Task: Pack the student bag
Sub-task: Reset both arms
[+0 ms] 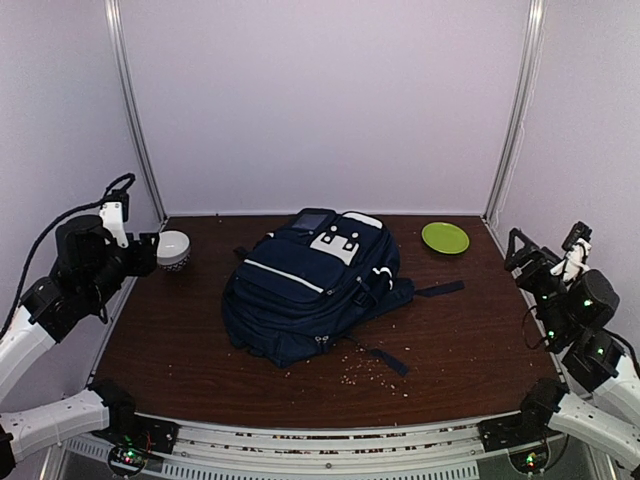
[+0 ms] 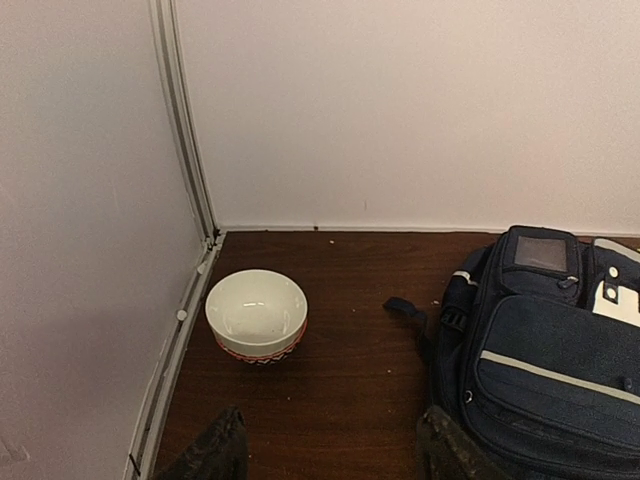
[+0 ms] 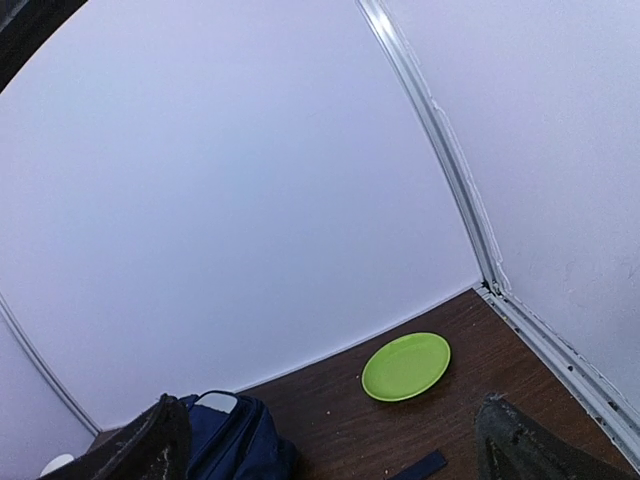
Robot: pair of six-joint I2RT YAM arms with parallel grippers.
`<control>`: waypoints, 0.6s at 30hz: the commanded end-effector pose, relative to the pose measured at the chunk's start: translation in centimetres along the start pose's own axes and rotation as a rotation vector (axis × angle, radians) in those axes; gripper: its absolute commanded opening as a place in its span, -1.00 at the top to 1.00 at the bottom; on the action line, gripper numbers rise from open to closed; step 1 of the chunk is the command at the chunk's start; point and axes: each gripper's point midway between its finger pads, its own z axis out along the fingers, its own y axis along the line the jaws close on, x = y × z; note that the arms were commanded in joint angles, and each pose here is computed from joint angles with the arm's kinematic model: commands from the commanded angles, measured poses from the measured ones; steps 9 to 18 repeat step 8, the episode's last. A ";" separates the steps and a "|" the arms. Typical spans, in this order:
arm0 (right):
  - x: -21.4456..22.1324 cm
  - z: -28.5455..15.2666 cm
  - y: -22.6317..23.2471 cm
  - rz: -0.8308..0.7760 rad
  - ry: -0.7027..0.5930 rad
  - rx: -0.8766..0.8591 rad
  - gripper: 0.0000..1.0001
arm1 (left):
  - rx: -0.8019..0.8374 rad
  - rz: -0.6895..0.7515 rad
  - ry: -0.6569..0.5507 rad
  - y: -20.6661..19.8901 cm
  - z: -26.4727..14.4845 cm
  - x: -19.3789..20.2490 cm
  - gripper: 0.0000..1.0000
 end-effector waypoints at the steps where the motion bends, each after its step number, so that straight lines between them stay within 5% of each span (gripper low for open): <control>1: -1.9 -0.1 -0.9 0.074 -0.085 0.058 -0.99 | -0.038 -0.044 -0.037 0.6 0.0 -1.8 -0.96; 18: -0.7 0.6 -0.8 0.040 -0.049 0.076 -0.99 | -0.146 -0.142 -0.023 2.2 0.1 -2.1 -0.96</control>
